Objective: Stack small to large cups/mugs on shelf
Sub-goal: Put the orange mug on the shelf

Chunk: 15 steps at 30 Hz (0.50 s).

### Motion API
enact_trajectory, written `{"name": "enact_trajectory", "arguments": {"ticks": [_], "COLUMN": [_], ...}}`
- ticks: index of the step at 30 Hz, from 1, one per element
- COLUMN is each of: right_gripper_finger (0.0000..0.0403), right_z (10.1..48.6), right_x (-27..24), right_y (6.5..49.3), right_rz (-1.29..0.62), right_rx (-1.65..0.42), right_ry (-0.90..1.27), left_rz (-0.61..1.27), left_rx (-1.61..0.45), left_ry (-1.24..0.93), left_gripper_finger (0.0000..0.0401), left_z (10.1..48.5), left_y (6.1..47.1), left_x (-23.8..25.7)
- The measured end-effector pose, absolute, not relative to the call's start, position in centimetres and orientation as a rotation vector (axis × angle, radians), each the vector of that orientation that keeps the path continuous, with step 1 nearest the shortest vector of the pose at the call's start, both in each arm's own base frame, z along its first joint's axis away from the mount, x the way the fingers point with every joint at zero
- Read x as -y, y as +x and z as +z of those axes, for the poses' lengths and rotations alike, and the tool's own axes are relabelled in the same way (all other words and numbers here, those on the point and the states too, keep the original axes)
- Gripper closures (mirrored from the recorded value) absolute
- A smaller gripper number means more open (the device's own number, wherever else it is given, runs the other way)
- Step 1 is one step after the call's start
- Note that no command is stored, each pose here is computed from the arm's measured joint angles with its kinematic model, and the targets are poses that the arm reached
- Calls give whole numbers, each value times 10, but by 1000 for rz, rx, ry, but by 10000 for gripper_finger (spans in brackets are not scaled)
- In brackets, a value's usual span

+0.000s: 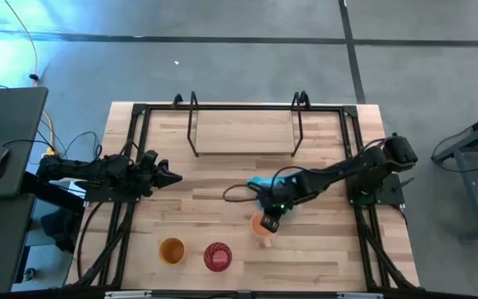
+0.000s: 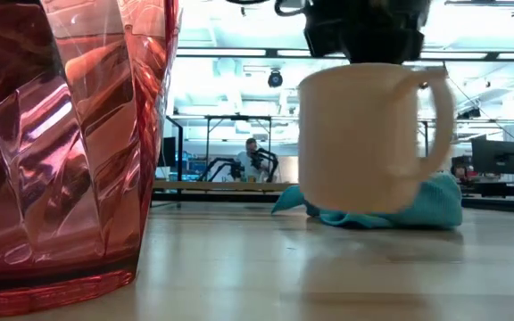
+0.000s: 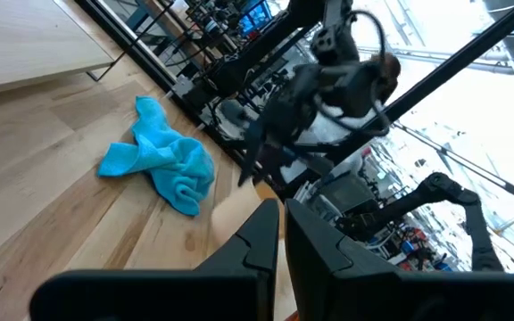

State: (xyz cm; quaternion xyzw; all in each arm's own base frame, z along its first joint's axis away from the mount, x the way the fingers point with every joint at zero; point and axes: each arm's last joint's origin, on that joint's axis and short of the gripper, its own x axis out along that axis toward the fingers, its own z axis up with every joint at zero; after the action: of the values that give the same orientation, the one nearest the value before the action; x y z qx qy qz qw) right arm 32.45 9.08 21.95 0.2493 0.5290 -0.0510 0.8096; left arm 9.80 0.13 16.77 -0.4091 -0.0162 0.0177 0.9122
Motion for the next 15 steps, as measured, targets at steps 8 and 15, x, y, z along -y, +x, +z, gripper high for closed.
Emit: {"name": "enact_trajectory", "arguments": {"ticks": [8, 15], "right_gripper_finger": [361, 361], "right_z": [230, 220], "right_x": [-80, -82], "right_y": [330, 334], "right_rz": [-125, -93], "right_rx": [-1129, -1172], "right_ry": [465, 451], "left_rz": [37, 37], "left_rx": [33, 33], "left_ry": [-843, -843], "left_gripper_finger": [389, 389], "left_z": [168, 168], "left_y": [98, 98], "left_x": [-1, -1]}}
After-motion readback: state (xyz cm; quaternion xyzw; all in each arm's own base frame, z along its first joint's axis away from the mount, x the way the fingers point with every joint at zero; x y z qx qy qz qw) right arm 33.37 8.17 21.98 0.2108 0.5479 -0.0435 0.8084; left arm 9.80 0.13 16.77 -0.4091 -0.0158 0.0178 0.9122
